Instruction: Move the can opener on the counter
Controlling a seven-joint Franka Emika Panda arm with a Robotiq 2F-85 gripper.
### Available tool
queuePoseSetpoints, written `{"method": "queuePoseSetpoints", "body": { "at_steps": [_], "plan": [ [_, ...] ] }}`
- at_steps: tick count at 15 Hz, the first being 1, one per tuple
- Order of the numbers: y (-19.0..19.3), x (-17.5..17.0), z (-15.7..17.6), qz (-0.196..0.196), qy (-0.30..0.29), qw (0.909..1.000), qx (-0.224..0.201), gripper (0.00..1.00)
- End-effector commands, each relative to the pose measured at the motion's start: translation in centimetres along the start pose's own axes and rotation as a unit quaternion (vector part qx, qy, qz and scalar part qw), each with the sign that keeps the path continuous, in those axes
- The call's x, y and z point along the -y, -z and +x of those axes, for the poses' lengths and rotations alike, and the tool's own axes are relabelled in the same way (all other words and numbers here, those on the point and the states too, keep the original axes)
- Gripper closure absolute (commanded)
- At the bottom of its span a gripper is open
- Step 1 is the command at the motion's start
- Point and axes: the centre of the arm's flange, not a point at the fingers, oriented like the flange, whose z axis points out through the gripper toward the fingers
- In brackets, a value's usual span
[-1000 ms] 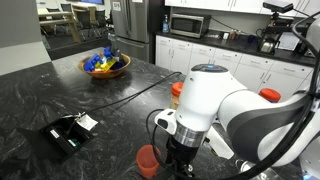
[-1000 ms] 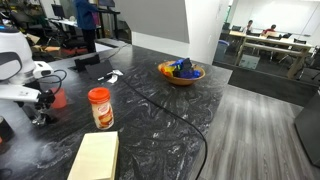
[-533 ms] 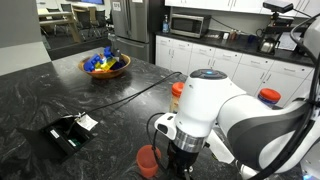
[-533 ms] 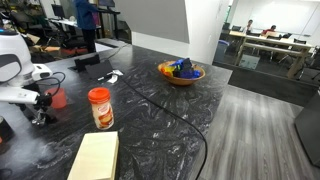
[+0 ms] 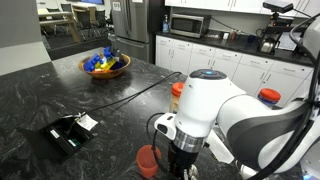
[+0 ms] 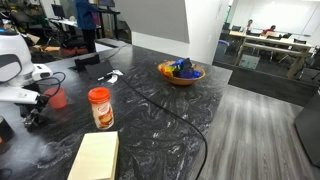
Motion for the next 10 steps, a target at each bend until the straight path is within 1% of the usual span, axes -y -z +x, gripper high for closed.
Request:
{"method": "queuePoseSetpoints", "body": {
  "at_steps": [1,3,10],
  "plan": [
    [-0.04,-0.05,0.28,0.005,-0.005,1.0,0.005,0.95],
    [0.06,-0.13,0.2,0.005,-0.008,0.9999,0.005,0.93],
    [0.71,-0.83,-0.13,0.008,-0.025,0.9996,-0.001,0.93]
  ]
}}
